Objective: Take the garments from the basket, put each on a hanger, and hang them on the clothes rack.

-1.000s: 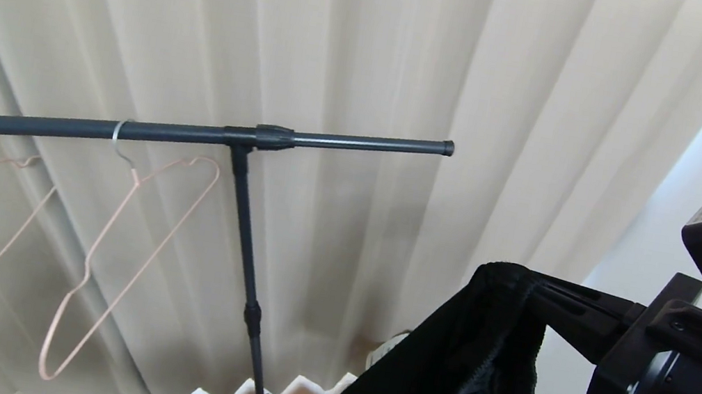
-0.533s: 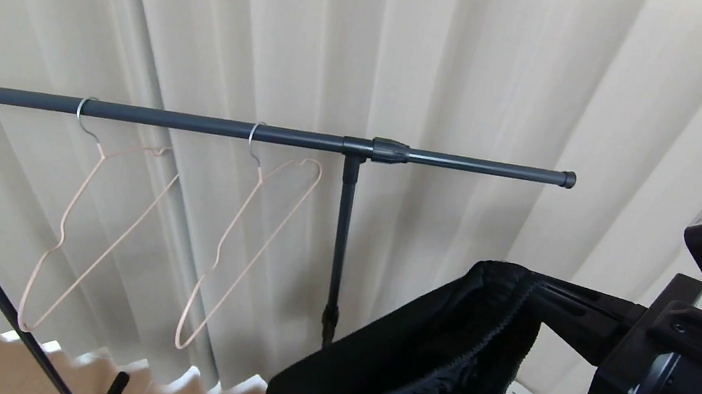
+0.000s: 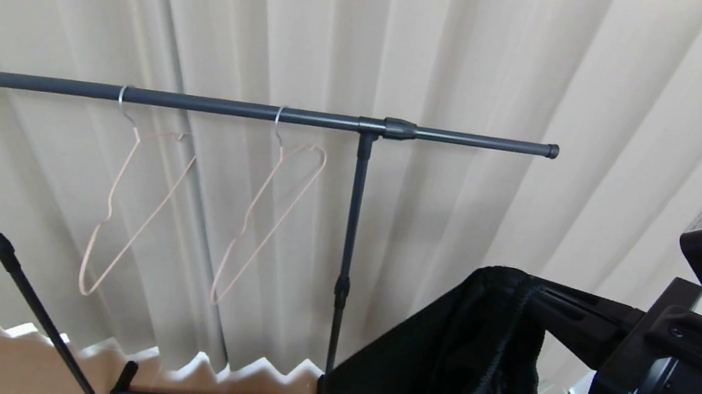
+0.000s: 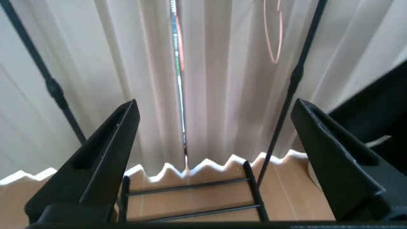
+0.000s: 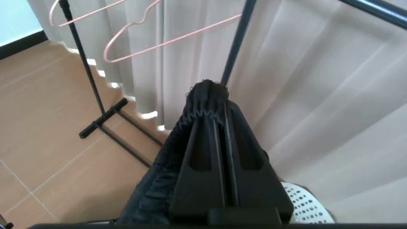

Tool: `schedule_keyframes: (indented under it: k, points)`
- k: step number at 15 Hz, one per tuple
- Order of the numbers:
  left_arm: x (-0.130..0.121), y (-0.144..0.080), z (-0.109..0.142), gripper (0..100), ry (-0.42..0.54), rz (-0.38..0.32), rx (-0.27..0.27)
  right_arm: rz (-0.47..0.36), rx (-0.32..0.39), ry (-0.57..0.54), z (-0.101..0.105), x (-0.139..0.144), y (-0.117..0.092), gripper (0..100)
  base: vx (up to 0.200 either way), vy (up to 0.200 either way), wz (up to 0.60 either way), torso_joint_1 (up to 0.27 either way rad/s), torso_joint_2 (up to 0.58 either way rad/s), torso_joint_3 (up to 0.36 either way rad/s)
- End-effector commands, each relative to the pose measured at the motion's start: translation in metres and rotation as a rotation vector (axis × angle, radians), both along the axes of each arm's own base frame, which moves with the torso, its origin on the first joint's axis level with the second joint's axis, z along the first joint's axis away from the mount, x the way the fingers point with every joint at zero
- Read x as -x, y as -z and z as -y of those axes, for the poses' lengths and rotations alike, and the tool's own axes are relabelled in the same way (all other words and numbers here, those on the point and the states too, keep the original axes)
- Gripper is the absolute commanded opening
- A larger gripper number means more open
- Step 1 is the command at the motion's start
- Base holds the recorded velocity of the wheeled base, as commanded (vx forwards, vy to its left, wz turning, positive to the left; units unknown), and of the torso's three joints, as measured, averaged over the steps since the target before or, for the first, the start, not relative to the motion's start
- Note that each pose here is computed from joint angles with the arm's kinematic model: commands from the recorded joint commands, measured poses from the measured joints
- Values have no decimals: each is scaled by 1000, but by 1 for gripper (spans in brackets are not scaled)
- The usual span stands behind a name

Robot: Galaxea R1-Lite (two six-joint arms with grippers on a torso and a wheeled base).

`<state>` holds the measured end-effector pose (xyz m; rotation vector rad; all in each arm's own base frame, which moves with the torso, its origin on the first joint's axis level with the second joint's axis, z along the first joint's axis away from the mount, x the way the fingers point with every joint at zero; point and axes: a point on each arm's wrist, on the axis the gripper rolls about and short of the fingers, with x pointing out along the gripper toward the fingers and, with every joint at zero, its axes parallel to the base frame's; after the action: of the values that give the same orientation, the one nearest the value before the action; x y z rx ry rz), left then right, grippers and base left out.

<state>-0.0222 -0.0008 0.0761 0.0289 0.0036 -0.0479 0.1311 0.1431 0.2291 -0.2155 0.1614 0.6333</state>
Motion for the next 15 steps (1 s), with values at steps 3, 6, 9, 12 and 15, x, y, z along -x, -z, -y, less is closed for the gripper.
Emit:
schedule_keyframes:
  k: [3,6,9,12,15]
  points:
    - [0,0,0,100,0,0,0,-1,2,0,0,0,1,0,-67,200,0,-1,2,4]
    - [0,0,0,100,0,0,0,-1,2,0,0,0,1,0,0,200,0,-5,-1,2]
    - [0,0,0,100,0,0,0,-3,4,0,-1,-1,1,0,0,200,0,14,7,-2]
    - [0,0,0,100,0,0,0,-3,4,0,-1,-1,1,0,0,200,0,-2,-1,2]
    - [0,0,0,100,0,0,0,-3,4,0,-1,-1,1,0,0,200,0,6,4,-2]
